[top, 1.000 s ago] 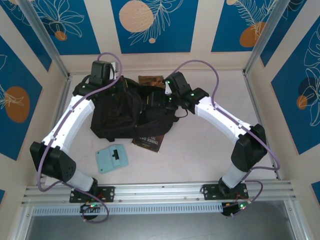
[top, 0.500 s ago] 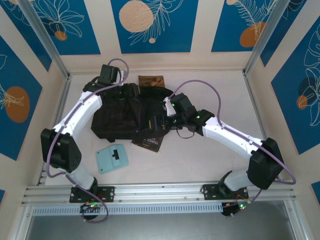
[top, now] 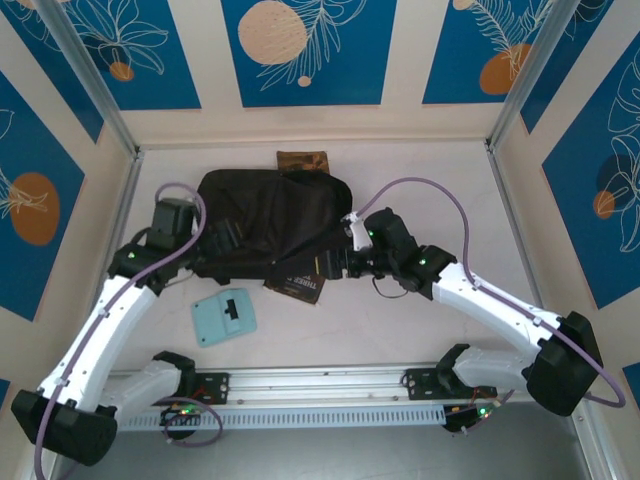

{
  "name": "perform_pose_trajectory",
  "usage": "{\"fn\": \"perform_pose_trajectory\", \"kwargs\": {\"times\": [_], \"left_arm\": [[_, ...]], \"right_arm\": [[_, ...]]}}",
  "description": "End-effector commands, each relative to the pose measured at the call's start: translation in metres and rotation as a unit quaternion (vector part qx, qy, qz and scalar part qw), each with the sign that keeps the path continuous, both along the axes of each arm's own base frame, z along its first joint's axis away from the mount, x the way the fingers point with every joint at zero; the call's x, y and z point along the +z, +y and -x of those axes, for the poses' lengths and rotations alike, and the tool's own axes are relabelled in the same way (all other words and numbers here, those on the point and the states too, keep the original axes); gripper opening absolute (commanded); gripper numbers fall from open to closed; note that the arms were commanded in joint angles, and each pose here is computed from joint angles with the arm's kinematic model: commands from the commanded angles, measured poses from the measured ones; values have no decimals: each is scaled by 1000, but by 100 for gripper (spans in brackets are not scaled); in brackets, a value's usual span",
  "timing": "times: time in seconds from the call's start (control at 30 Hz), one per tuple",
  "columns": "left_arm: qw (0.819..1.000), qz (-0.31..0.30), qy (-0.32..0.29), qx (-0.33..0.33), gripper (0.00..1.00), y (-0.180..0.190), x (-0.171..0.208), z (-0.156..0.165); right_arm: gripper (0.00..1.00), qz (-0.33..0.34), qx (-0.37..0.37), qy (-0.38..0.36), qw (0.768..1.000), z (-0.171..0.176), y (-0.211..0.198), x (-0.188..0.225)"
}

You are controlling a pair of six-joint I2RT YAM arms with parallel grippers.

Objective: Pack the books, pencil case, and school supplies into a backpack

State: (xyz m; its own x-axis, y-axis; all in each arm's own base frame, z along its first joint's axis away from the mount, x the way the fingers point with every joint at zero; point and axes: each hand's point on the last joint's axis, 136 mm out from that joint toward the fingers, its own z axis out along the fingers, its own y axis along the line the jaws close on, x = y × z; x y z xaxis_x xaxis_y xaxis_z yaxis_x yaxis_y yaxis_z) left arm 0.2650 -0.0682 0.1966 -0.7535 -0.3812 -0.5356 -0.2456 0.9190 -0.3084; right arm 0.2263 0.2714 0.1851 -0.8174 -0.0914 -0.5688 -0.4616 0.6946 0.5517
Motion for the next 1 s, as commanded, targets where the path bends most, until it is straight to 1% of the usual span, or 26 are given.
{"fn": "perform_pose_trajectory", "kwargs": {"times": [0.0, 0.1, 0.17, 0.23, 0.27, 0.33, 0.47, 0.5, 0.53, 0.57, 0.7, 0.83, 0.97], "left_arm": [[987, -46, 117, 98, 100, 36, -67, 41], [975, -53, 154, 153, 100, 54, -102, 62], [964, -33, 178, 194, 100, 62, -126, 77], [952, -34, 186, 239, 100, 76, -140, 87], [946, -26, 188, 262, 100, 81, -146, 92], [940, -7, 181, 290, 100, 86, -154, 95], [938, 16, 155, 310, 100, 88, -160, 87], [941, 23, 152, 300, 100, 85, -162, 82], [949, 37, 149, 275, 100, 76, -164, 73], [951, 42, 159, 261, 100, 71, -167, 70], [951, 66, 190, 234, 100, 56, -181, 70], [954, 96, 195, 209, 99, 42, -191, 70], [958, 125, 199, 163, 97, 20, -191, 69]], "right_arm": [[76, 3, 5, -2, 1000, 7, -3, -8], [76, 8, 2, 2, 1000, 11, -9, -15], [78, 6, 2, 2, 1000, 15, -12, -17], [80, 5, 2, 1, 1000, 18, -15, -20], [81, 3, 2, 1, 1000, 20, -16, -21], [82, -3, 2, 2, 1000, 22, -17, -22], [82, -8, 4, 12, 1000, 25, -18, -28], [82, -8, 4, 13, 1000, 25, -19, -29], [82, -9, 5, 16, 1000, 26, -19, -30], [82, -12, 8, 18, 1000, 27, -18, -31], [82, -16, 17, 18, 1000, 28, -16, -31], [82, -27, 37, 29, 999, 30, -8, -31], [82, -35, 72, 62, 995, 36, 6, -37]]}}
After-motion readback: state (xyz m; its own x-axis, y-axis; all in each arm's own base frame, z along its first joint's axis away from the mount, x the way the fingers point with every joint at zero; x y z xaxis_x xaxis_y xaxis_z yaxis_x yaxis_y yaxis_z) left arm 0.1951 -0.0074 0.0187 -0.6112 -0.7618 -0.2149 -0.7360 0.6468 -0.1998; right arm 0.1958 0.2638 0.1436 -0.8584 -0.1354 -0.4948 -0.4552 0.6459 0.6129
